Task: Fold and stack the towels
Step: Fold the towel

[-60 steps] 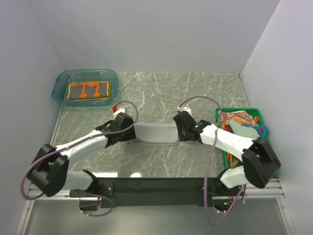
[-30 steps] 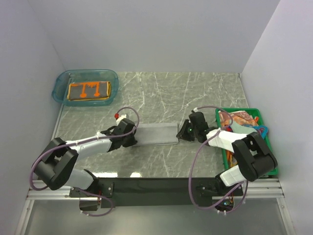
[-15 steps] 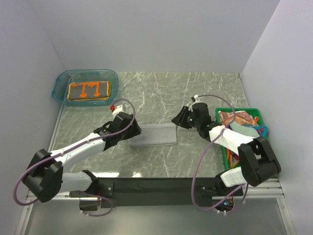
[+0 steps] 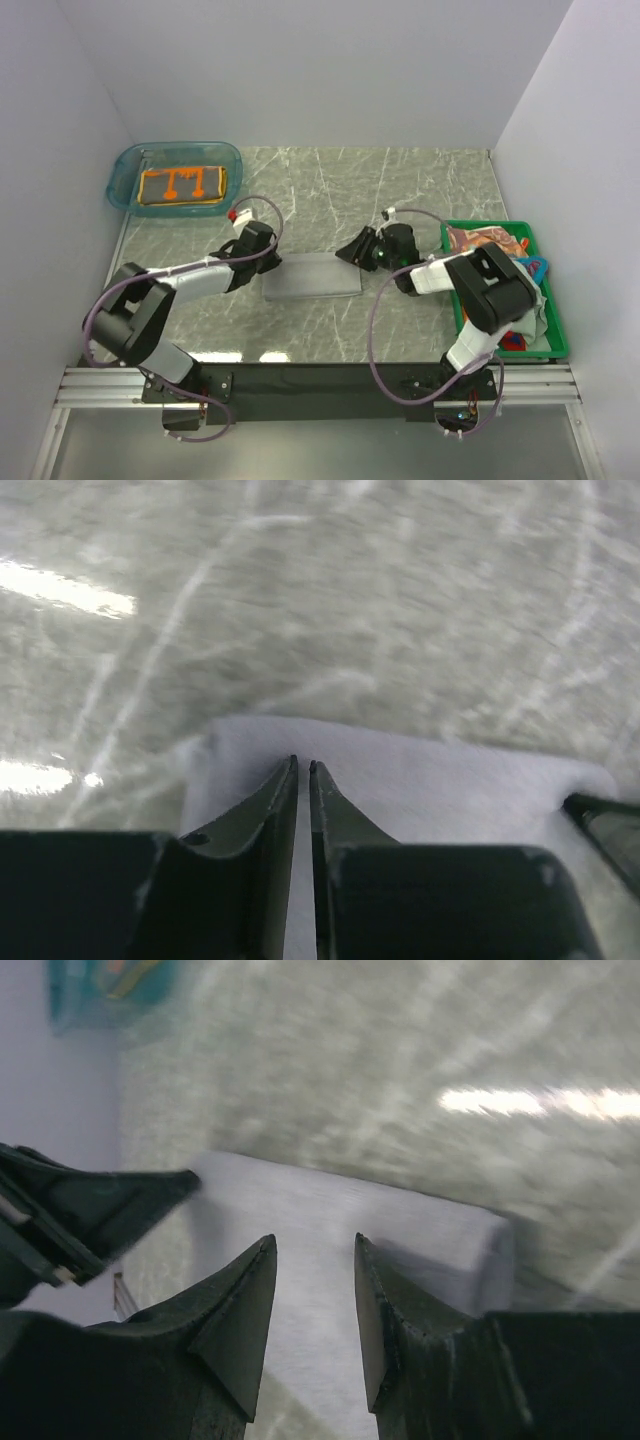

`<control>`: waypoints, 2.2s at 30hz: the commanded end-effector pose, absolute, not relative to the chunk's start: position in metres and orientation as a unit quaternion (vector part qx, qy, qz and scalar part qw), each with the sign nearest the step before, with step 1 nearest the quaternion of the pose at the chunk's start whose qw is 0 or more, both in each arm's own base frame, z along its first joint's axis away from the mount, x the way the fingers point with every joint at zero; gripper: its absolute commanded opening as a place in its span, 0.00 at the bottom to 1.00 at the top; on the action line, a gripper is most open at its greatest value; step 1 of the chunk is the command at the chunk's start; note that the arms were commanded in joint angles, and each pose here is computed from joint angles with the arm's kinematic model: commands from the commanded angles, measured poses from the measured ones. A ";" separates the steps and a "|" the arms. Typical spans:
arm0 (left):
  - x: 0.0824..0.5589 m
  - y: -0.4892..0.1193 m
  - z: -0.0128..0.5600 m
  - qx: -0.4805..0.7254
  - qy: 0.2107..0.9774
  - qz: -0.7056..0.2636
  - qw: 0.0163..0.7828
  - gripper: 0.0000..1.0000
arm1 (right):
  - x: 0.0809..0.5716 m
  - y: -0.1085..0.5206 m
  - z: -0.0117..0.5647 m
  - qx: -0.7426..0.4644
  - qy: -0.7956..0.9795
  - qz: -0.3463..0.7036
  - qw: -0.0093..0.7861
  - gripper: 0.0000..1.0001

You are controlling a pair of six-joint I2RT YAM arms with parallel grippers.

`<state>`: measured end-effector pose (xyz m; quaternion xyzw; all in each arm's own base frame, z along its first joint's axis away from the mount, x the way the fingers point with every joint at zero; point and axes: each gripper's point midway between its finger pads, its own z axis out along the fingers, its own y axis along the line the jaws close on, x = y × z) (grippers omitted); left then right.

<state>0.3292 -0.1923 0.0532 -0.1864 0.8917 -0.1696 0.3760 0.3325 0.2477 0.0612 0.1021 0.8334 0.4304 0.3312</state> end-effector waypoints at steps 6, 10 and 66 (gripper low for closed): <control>0.338 -0.176 0.011 -0.252 0.877 -0.194 0.360 0.16 | 0.357 0.234 0.021 0.166 0.822 0.425 0.340 0.44; 0.342 -0.179 0.009 -0.251 0.880 -0.198 0.351 0.17 | 0.380 0.212 0.028 0.168 0.836 0.371 0.368 0.43; 0.290 -0.002 0.127 -0.318 0.869 -0.145 0.351 0.99 | 0.234 0.421 0.087 -0.424 0.820 0.107 0.368 0.72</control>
